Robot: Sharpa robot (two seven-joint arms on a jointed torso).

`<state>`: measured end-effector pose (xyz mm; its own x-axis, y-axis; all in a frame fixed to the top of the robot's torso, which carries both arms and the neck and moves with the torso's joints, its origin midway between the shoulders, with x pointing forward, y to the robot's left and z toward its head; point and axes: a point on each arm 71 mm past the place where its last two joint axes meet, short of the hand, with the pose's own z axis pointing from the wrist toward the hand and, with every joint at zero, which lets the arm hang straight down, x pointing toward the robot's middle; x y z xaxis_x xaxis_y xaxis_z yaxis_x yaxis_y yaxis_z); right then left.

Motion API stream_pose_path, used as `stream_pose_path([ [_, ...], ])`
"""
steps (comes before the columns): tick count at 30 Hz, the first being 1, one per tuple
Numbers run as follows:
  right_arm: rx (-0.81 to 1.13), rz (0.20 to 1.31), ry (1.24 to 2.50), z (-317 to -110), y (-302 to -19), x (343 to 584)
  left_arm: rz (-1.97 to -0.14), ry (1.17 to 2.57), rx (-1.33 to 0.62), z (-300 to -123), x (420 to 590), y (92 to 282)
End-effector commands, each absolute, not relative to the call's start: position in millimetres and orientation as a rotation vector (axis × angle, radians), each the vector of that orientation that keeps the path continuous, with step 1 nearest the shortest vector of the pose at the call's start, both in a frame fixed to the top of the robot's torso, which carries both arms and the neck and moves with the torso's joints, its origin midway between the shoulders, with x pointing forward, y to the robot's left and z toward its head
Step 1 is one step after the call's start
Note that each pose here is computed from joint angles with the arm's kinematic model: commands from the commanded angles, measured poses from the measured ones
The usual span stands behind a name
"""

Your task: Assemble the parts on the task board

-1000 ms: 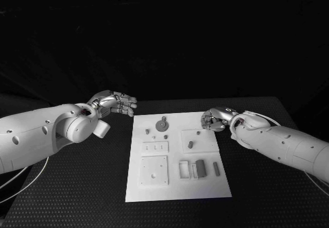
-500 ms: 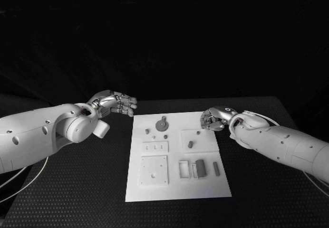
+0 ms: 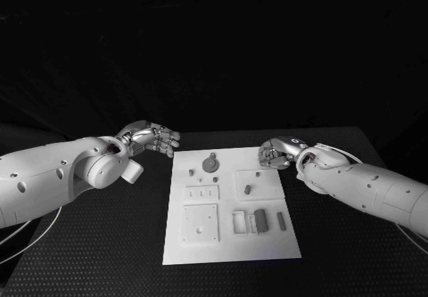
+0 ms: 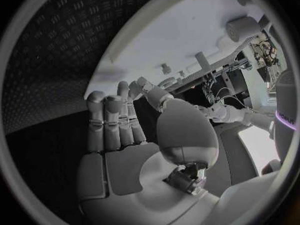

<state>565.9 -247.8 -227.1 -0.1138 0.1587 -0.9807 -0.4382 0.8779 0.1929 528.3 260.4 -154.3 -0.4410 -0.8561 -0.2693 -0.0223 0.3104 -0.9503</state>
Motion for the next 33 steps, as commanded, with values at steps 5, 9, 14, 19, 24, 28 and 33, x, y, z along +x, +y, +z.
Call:
stream_pose_path([
  [5,-0.235,0.505,1.562,-203.5,-231.9,569.5,-1.096,1.848,-0.702,-161.1,530.9,250.7],
  [9,-0.249,0.536,1.554,-188.8,-216.9,566.6,-1.025,1.890,-0.669,-165.1,535.6,240.6],
  [14,-0.250,0.608,1.538,-170.5,-193.2,557.8,-0.985,1.949,-0.624,-170.2,539.6,226.2],
  [19,-0.278,0.681,1.550,-163.0,-162.3,542.6,-0.949,1.955,-0.637,-175.3,540.7,212.3],
  [24,-0.296,0.749,1.569,-161.0,-134.2,531.4,-0.937,1.958,-0.642,-179.6,537.8,198.4],
  [28,-0.317,0.775,1.587,-161.7,-118.0,526.6,-0.945,1.973,-0.645,-185.6,533.6,190.1],
  [33,-0.334,0.798,1.599,-162.2,-102.3,521.0,-0.980,1.975,-0.658,-187.3,528.0,180.4],
])
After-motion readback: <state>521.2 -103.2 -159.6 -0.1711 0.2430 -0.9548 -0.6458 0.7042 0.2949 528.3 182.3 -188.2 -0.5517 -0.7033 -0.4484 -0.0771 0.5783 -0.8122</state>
